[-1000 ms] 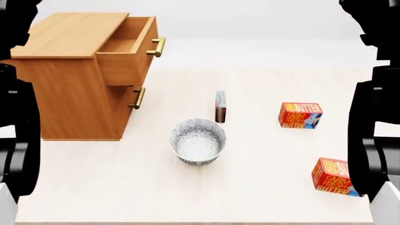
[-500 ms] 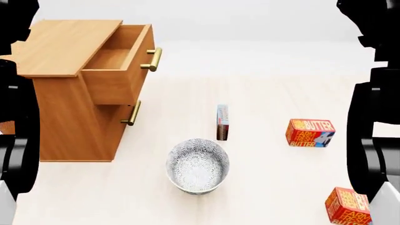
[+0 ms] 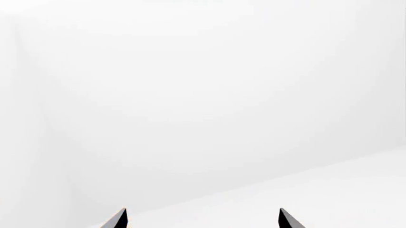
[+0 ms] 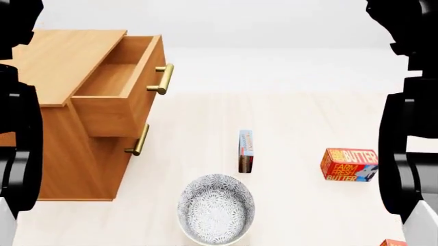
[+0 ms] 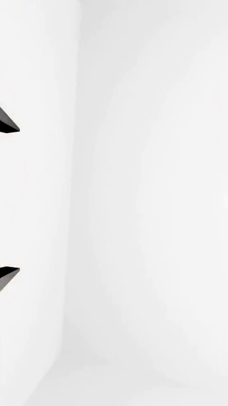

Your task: Put the chocolate pudding in the top drawer of the cabinet and close it.

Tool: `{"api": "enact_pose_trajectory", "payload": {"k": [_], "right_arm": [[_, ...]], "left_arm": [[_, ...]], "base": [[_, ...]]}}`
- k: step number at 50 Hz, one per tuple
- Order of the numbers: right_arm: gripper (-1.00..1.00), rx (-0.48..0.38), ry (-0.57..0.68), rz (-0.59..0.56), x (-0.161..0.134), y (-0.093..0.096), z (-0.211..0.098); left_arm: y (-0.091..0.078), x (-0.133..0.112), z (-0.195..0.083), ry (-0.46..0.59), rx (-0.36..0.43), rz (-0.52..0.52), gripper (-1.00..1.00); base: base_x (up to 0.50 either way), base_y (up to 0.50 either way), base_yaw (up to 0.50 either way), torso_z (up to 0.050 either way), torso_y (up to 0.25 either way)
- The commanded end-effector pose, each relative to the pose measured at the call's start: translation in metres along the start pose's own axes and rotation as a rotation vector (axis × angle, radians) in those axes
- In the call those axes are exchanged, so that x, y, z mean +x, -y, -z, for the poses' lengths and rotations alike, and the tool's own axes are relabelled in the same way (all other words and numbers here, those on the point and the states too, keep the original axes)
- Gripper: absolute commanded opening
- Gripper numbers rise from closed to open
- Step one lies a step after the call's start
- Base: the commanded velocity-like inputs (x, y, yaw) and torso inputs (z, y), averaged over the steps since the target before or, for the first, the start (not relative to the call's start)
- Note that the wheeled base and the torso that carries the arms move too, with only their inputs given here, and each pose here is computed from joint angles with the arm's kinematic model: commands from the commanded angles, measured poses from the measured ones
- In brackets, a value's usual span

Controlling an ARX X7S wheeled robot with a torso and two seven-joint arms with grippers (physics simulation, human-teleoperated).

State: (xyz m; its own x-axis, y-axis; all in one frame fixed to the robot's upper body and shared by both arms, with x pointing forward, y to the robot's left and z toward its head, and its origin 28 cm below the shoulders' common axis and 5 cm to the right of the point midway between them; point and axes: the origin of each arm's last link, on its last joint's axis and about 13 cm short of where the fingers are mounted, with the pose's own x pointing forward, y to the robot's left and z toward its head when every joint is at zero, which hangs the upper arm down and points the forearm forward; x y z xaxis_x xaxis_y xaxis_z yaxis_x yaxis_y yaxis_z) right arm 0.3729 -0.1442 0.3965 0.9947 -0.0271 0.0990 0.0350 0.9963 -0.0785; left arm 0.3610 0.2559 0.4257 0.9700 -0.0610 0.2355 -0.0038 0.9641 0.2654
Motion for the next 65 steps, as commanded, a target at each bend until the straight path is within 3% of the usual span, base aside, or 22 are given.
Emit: {"api": "enact_pose_trajectory", "payload": {"k": [1, 39, 58, 65], "right_arm": [[1.00, 0.011, 0.001, -0.002, 0.000, 0.000, 0.001], [1.00, 0.026, -0.028, -0.018, -0.001, -0.001, 0.007], [1.00, 0.024, -0.040, -0.028, 0.000, -0.002, 0.011], [1.00, 0.024, -0.047, -0.030, 0.000, -0.002, 0.015]], "left_arm": [[0.000, 0.000, -0.001, 0.002, 0.005, 0.004, 1.00], [0.000, 0.000, -0.002, -0.011, -0.018, 0.003, 1.00], [0.001, 0.000, 0.001, -0.026, -0.007, 0.014, 1.00], [0.003, -0.004, 0.006, -0.120, 0.012, 0.075, 1.00]], "base": [[0.00, 0.00, 0.00, 0.000, 0.000], [0.03, 0.00, 0.00, 0.000, 0.000], [0.00, 0.00, 0.00, 0.000, -0.156], [0.00, 0.00, 0.00, 0.000, -0.015]]}}
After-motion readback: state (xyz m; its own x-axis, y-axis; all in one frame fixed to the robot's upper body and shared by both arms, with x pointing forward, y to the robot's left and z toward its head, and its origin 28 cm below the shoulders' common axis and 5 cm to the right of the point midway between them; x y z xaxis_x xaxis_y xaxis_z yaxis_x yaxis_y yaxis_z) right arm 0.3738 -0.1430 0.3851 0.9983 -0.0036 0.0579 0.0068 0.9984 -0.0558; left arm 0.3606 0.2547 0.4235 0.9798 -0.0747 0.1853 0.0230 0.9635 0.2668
